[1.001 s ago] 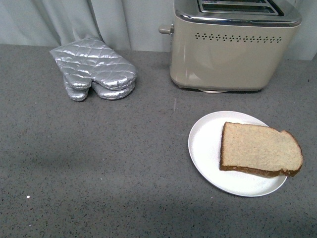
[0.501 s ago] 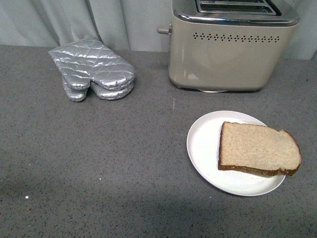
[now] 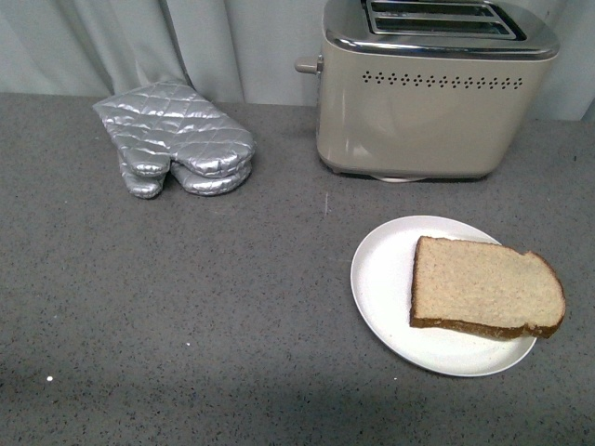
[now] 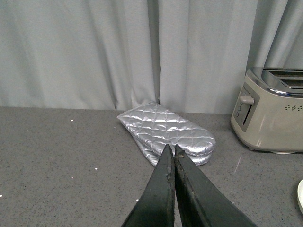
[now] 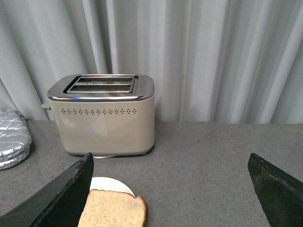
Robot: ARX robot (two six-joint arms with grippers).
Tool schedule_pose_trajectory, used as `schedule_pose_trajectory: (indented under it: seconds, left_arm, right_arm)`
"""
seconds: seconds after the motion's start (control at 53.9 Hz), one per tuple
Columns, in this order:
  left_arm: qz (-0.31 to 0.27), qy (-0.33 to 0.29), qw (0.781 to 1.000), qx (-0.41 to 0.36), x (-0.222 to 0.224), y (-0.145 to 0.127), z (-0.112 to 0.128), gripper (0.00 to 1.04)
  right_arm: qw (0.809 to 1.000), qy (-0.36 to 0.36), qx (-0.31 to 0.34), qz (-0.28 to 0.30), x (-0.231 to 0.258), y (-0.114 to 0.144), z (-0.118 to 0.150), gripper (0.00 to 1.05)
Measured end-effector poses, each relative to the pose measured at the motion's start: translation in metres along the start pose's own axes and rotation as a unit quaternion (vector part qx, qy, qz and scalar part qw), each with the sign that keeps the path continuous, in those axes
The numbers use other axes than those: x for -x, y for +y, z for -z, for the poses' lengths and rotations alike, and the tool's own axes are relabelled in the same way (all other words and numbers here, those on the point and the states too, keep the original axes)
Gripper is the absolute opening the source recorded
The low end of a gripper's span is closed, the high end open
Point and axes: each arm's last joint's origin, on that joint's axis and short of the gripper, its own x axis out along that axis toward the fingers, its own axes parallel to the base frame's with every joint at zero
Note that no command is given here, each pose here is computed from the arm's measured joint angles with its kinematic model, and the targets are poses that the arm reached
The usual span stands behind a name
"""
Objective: Put bread into toaster
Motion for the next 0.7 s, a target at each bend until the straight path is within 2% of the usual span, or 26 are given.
schedule_pose_trajectory:
  seconds: [0.705]
  left_arm:
    - [-0.001, -0.005, 1.0, 0.0, 0.018, 0.0, -0.002, 0.04]
  right_arm:
    - [1.0, 0.0, 0.0, 0.0, 0.0, 0.0, 0.0, 0.95]
